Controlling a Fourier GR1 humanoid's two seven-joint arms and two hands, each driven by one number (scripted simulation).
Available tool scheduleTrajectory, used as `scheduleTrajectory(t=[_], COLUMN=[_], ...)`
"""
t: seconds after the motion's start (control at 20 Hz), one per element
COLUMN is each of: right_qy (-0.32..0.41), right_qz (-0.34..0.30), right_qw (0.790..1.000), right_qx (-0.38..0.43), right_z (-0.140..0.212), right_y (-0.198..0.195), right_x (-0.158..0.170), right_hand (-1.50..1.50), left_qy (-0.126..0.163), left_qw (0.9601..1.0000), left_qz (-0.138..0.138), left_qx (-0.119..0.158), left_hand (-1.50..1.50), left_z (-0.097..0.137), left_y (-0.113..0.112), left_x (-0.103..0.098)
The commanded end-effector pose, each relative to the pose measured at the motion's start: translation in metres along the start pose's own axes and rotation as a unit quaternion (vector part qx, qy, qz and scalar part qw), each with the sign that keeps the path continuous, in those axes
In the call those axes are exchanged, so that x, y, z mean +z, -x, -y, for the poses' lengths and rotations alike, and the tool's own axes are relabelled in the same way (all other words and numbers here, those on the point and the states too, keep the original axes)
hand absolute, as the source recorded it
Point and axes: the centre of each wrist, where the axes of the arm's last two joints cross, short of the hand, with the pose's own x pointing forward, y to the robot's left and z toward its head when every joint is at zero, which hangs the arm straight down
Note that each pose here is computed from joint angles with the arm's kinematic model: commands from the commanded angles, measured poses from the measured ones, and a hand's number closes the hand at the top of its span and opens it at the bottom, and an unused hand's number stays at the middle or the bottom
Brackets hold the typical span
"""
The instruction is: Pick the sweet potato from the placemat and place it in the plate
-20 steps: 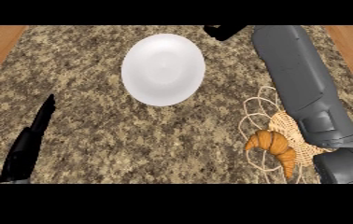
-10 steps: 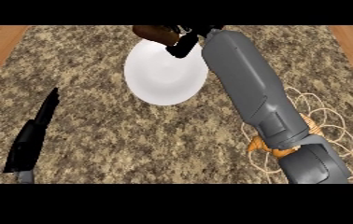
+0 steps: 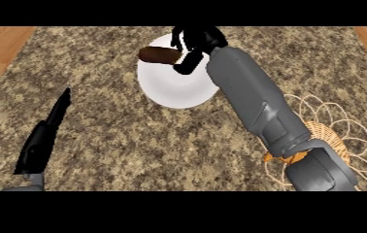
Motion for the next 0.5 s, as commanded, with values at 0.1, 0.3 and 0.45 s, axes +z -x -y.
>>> scheduleTrajectory(t=[0.1, 0.3, 0.45], right_qy=[0.017, 0.042, 0.092], right_qz=[-0.068, -0.033, -0.013], right_qw=[0.997, 0.997, 0.987], right_qx=[-0.026, -0.058, -0.129], right_z=[-0.008, -0.018, -0.004], right_y=[0.006, 0.02, 0.008], right_x=[0.0, 0.007, 0.002], right_hand=[-1.5, -1.5, -1.5], left_qy=[0.007, 0.006, 0.007], left_qw=[0.9999, 1.0, 1.0], left_qz=[0.015, 0.003, 0.002], left_qx=[0.0, 0.007, -0.001], left_hand=[0.0, 0.0, 0.0], left_z=[0.016, 0.003, -0.016], left_y=[0.005, -0.001, 0.002], left_x=[-0.009, -0.011, -0.009])
